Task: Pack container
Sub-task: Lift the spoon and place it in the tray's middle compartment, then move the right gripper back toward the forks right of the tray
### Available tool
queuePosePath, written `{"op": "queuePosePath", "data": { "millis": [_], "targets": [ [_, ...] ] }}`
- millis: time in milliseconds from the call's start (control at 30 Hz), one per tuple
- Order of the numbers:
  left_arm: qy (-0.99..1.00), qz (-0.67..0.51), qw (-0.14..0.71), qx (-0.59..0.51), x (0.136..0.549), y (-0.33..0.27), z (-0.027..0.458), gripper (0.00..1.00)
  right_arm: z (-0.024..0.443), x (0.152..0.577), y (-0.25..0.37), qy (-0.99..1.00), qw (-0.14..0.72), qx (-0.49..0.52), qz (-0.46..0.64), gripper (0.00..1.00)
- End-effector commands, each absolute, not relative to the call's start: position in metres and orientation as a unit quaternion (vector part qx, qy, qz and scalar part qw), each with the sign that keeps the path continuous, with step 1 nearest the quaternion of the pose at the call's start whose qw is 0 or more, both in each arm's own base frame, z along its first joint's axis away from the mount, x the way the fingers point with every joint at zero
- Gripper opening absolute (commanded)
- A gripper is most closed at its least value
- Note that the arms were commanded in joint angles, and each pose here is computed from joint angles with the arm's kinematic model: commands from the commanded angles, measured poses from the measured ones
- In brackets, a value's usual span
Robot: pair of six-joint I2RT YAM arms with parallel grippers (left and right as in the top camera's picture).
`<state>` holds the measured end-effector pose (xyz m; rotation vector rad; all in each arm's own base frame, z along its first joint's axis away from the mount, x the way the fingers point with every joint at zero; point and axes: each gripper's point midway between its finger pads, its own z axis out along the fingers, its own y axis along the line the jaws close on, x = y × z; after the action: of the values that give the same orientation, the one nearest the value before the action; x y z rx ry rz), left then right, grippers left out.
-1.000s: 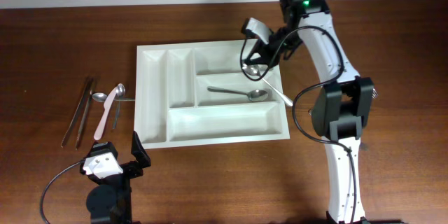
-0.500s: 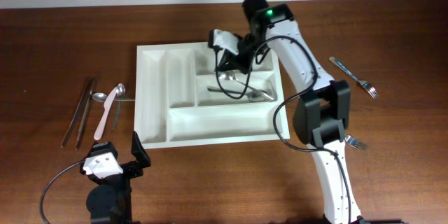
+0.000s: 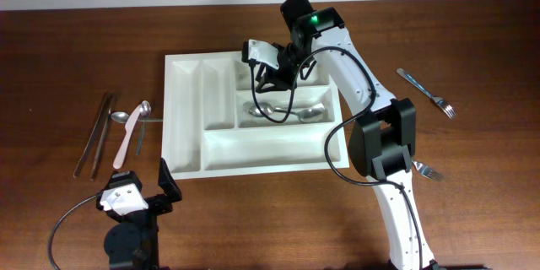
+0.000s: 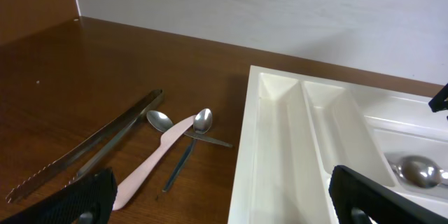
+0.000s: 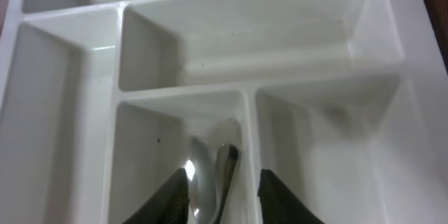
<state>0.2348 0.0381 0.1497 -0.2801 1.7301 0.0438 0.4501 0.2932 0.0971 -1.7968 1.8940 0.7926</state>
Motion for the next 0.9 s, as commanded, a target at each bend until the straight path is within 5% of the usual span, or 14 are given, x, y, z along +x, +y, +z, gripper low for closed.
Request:
{"op": "queuePosePath", "data": {
  "millis": [0,267,367,467,533,633,867],
  "targets": [
    [0.759,0.023,0.641,-0.114,0.235,0.038,0.149,0.99,0.096,0.453,0.294,0.683,0.207,-0.639,0.285,0.37],
    [0.759,0.023,0.641,-0.114,0.235,0.038,0.149,0.99,0.122,0.495,0.291,0.767,0.242,-0.517,0.293,0.43],
    [0.759,0.023,0.641,-0.114,0.235,0.038,0.149,0.99,0.140,0.527,0.264,0.829,0.259,-0.417,0.267,0.34],
    [0.759,0.023,0.641,-0.114,0.235,0.038,0.149,0.99,0.155,0.558,0.214,0.883,0.274,-0.319,0.212,0.36],
    [0.759,0.023,0.641,-0.114,0.235,0.038,0.149,0.99,0.163,0.569,0.179,0.900,0.280,-0.282,0.181,0.51],
    [0.759,0.023,0.641,-0.114,0.235,0.038,0.149,0.99,0.167,0.576,0.119,0.924,0.274,-0.234,0.129,0.56],
    [0.759,0.023,0.641,-0.114,0.235,0.038,0.149,0.99,0.136,0.548,-0.030,0.978,0.168,-0.119,-0.031,0.57]
  ]
}}
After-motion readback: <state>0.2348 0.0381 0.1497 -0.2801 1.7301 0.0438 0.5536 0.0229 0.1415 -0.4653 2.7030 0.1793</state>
